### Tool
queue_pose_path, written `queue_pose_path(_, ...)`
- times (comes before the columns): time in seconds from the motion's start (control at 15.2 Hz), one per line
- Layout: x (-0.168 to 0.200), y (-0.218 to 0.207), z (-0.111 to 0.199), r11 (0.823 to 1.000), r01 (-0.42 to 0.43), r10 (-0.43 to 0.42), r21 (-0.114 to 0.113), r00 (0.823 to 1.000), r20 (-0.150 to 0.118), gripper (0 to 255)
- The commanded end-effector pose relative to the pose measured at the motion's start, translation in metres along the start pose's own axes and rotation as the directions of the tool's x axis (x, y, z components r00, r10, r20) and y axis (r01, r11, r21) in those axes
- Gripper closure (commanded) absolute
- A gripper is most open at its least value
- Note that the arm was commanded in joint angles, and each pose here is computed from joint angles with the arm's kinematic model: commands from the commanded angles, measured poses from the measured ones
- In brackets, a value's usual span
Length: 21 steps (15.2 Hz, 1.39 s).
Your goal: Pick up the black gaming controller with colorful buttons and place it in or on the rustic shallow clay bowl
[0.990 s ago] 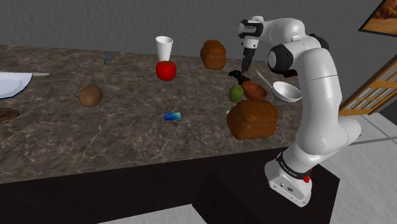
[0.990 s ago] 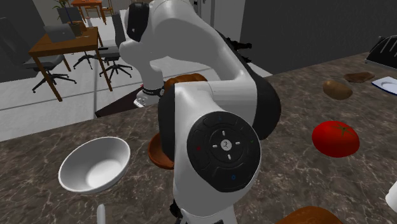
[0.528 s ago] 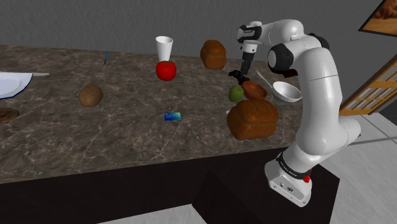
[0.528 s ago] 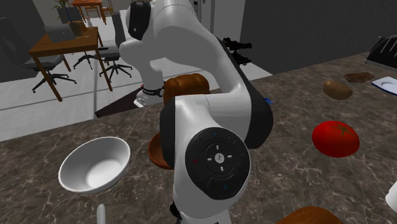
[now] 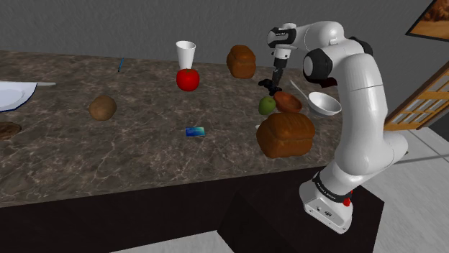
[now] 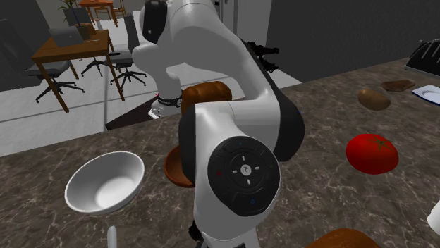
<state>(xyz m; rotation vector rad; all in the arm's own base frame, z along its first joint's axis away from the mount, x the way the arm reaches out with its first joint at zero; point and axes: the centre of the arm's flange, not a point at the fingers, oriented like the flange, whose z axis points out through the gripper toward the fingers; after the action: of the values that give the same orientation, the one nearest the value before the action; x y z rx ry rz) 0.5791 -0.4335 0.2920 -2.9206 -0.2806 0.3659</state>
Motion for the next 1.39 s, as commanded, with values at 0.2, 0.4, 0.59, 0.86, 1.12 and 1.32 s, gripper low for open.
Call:
queue_pose_path(0.2, -0.003, 0.001, 0.005, 1.000, -0.005, 0.005, 0.000, 1.000, 0.005, 255)
queue_pose_path(0.4, -0.001, 0.004, 0.005, 1.000, -0.005, 0.005, 0.000, 1.000, 0.005, 255)
queue_pose_path(0.59, -0.005, 0.000, -0.010, 1.000, -0.005, 0.005, 0.000, 1.000, 0.005, 255)
queue_pose_path(0.86, -0.010, -0.004, -0.030, 1.000, -0.005, 0.005, 0.000, 1.000, 0.005, 255)
queue_pose_path(1.12, -0.015, -0.008, -0.050, 1.000, -0.005, 0.005, 0.000, 1.000, 0.005, 255)
queue_pose_path(1.32, -0.018, -0.011, -0.066, 1.000, -0.005, 0.005, 0.000, 1.000, 0.005, 255)
